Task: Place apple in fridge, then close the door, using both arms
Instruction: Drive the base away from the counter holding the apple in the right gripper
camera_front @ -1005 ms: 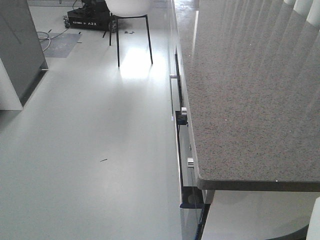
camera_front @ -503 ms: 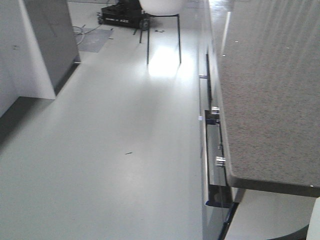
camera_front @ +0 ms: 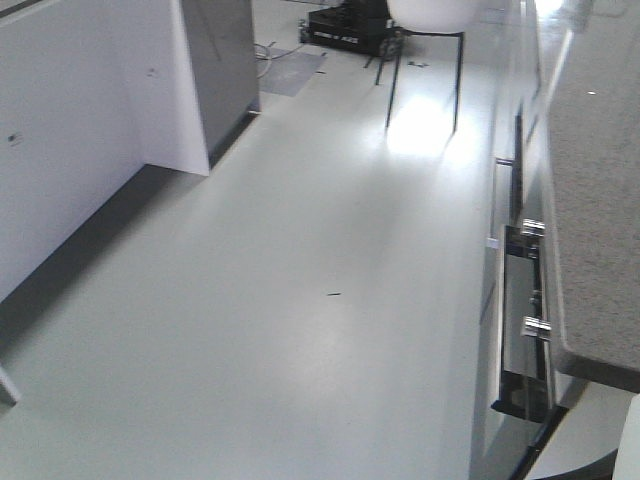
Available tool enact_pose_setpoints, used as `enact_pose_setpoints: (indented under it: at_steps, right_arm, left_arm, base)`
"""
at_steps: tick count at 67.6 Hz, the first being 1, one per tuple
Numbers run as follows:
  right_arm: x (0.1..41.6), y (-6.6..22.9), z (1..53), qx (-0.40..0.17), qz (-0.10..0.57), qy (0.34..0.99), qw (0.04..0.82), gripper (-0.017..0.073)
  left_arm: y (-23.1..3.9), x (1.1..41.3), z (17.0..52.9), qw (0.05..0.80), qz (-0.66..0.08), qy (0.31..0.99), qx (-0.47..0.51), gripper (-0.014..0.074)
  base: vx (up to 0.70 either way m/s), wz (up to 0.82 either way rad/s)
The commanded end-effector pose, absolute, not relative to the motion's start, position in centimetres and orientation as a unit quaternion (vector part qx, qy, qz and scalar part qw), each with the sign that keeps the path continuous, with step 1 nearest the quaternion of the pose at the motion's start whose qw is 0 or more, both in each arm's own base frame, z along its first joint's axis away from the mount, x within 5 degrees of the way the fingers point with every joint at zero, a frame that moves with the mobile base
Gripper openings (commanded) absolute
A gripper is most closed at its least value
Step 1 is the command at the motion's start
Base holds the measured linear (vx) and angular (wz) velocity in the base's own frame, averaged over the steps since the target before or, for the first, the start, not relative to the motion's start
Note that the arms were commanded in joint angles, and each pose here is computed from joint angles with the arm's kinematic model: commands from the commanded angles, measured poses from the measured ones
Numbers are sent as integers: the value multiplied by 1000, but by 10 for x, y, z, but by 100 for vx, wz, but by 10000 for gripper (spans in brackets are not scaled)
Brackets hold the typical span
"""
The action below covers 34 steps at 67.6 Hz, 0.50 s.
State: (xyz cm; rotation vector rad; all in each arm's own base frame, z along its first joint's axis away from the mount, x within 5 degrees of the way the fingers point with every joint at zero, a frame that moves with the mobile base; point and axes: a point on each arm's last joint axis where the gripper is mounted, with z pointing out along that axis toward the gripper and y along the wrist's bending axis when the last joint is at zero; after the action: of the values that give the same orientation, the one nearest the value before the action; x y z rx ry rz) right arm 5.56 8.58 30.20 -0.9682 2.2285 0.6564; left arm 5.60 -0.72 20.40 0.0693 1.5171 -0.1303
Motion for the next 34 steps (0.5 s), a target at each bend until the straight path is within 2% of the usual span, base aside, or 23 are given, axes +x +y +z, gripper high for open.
enact_pose_setpoints:
  at_steps: [1, 34]
  right_arm:
    - [58, 88, 314, -357, 267, 827, 343, 212]
    - [58, 88, 314, -357, 267, 827, 343, 212]
  left_arm:
    - [-7, 55, 207, 748, -64, 660, 29, -6]
    - [-7, 55, 207, 748, -64, 660, 29, -6]
  base:
    - [-10, 37]
    - [-8, 33]
